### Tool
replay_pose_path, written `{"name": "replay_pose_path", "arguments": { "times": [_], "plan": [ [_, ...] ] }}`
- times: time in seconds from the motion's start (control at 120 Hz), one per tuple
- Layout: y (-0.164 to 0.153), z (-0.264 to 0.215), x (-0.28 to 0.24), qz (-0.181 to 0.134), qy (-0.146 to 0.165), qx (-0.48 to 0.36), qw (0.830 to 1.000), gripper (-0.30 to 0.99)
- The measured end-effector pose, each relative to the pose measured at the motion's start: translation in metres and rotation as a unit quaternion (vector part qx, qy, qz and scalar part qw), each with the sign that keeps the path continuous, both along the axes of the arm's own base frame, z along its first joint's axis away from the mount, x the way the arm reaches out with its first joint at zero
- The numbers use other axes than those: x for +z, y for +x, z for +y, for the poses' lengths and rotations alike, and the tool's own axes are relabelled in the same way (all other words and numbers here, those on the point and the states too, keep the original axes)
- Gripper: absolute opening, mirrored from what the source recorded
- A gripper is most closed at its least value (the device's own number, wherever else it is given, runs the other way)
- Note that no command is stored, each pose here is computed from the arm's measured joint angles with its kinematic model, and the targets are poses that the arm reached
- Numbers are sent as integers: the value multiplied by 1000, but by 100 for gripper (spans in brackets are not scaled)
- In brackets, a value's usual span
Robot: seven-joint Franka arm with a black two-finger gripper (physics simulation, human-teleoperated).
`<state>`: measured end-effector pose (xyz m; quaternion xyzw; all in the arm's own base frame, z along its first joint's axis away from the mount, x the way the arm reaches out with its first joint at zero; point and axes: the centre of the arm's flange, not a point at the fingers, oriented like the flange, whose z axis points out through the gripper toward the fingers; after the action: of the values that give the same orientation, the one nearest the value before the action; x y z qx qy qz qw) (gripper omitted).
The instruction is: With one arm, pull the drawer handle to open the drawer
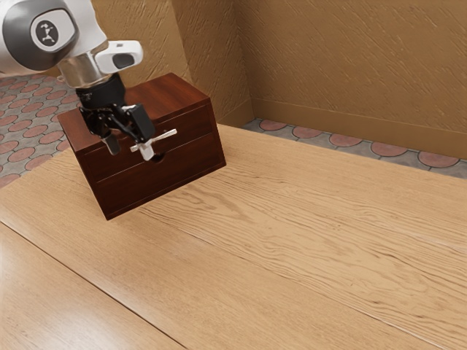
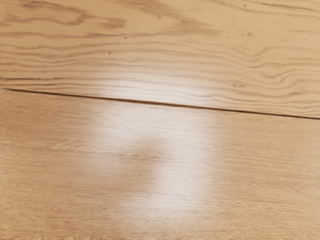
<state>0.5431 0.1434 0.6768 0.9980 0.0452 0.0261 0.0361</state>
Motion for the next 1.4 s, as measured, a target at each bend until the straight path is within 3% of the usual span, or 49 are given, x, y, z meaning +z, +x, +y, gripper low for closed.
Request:
{"name": "replay_pose_path", "arguments": {
  "times": [0.192,0.3,0.4,0.542,0.608,0.683,0.883,1.025,1.233,1.4],
  "plan": [
    [-3,9,2,-2,1,-1,1000,69],
    [-23,-3,88,-77,24,-12,997,69],
    [-30,-14,110,-90,34,-26,995,69],
    [13,-12,67,-65,58,-50,995,69],
    [36,-6,28,-45,40,-59,996,69],
    [53,2,2,-41,40,-65,996,69],
    [64,20,-6,-46,101,-76,991,66],
    [71,28,-19,-31,122,-90,988,63],
    [111,43,-56,-50,147,-144,977,63],
    [121,75,-62,-73,170,-172,968,61]
  ]
}}
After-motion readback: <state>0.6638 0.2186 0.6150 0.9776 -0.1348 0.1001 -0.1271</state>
